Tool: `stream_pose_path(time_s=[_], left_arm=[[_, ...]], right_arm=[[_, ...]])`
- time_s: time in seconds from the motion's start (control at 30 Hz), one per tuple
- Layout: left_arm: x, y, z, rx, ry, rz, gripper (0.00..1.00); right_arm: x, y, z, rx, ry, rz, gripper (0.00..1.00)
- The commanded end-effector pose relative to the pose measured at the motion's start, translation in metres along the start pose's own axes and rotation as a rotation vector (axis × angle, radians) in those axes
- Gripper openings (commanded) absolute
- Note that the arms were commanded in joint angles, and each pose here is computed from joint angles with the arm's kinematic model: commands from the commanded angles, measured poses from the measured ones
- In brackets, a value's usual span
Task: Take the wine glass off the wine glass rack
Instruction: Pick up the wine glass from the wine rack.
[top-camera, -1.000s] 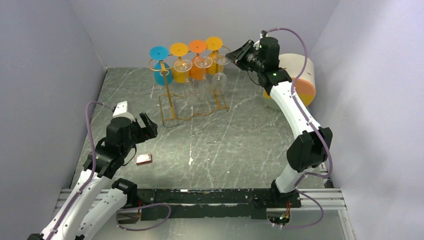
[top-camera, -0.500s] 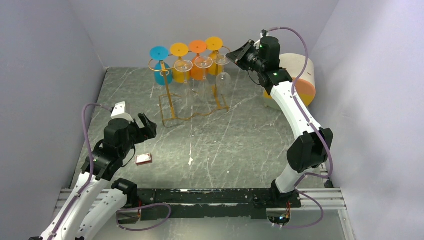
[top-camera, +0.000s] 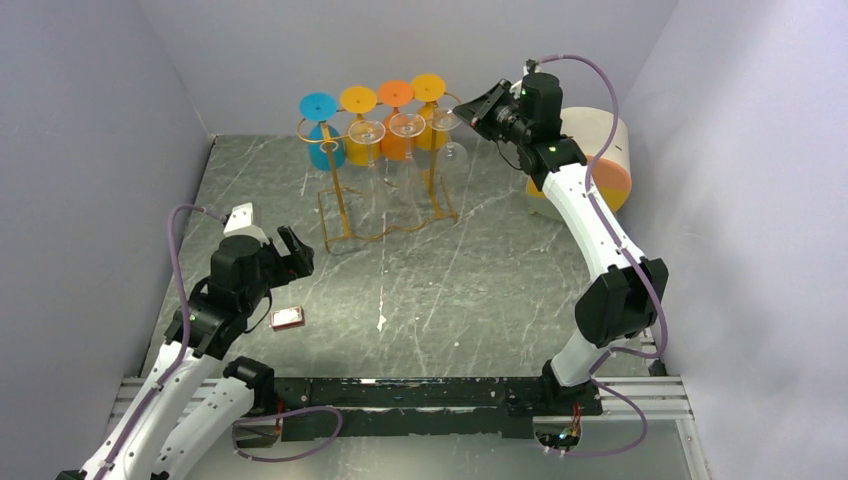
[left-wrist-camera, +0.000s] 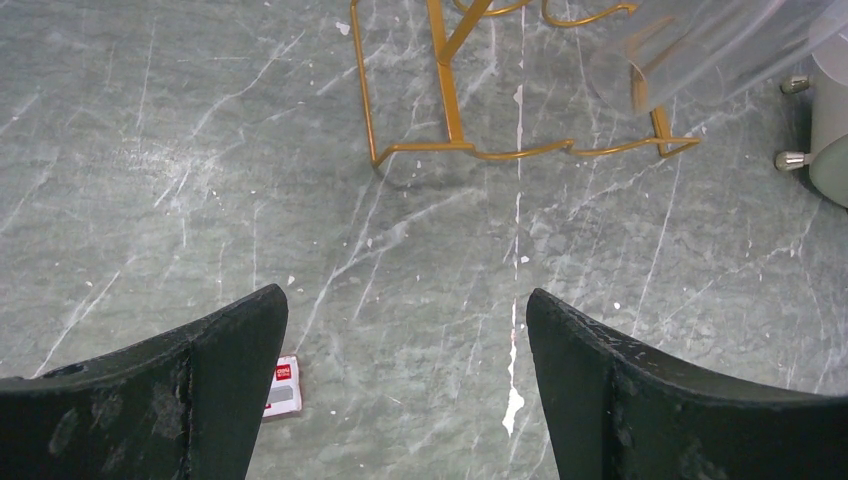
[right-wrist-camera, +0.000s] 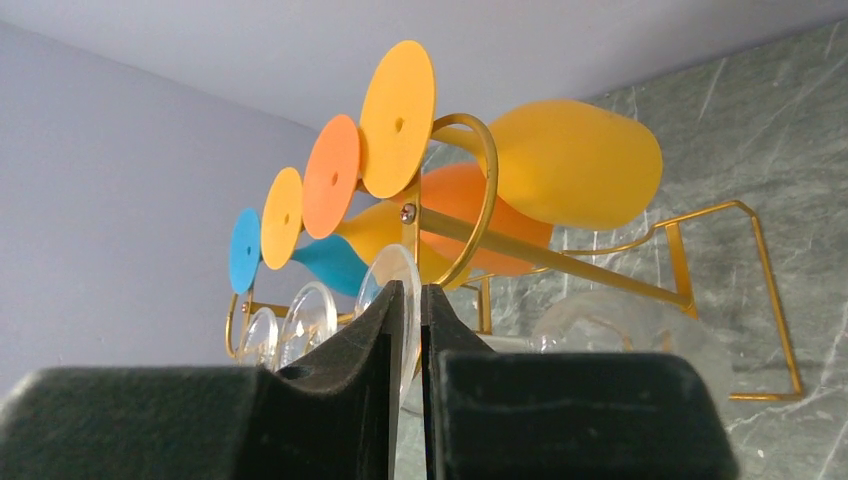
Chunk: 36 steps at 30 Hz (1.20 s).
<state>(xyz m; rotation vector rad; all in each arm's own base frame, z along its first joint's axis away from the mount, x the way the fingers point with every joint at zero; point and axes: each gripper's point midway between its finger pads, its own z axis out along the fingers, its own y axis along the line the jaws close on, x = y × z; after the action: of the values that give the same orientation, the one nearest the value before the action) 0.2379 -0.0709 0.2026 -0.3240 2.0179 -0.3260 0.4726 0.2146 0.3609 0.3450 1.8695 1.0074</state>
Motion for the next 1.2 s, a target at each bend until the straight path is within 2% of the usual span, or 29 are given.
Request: stream_pose_path(time_s=[0.0, 0.37, 0.6, 0.87, 1.0, 1.03, 1.1, 1.17], left_arm=[[-0.011, 0.001, -0.004, -0.013, -0.031, -0.004, 0.93], [-0.011, 0.003, -0.004, -0.022, -0.030, -0.004, 0.94], [-0.012, 0.003, -0.005, -0.023, -0.037, -0.006, 0.93], [-0.013, 0.004, -0.006, -0.027, -0.039, -0.007, 0.93], [-0.013, 0.004, -0.007, -0.028, -0.040, -0.006, 0.93], [-0.014, 0.005, -0.007, -0.029, -0.042, -0.006, 0.93], [-0.013, 0.005, -0.007, -0.032, -0.042, -0.007, 0.93], [-0.014, 0.006, -0.007, -0.037, -0.044, -0.008, 0.93]], right_arm=[[-0.018, 0.029, -0.017, -0.079, -0.053, 0.004, 0.00], [-0.009, 0.022, -0.017, -0.068, -0.029, 0.026, 0.00], [0.008, 0.021, -0.013, -0.109, 0.047, 0.053, 0.14], [0.013, 0.027, -0.012, -0.142, 0.080, 0.066, 0.17], [0.017, 0.024, -0.013, -0.140, 0.083, 0.074, 0.22], [0.017, 0.023, -0.014, -0.139, 0.081, 0.077, 0.21], [0.017, 0.021, -0.016, -0.133, 0.069, 0.079, 0.09], [0.015, 0.018, -0.017, -0.119, 0.050, 0.083, 0.08]])
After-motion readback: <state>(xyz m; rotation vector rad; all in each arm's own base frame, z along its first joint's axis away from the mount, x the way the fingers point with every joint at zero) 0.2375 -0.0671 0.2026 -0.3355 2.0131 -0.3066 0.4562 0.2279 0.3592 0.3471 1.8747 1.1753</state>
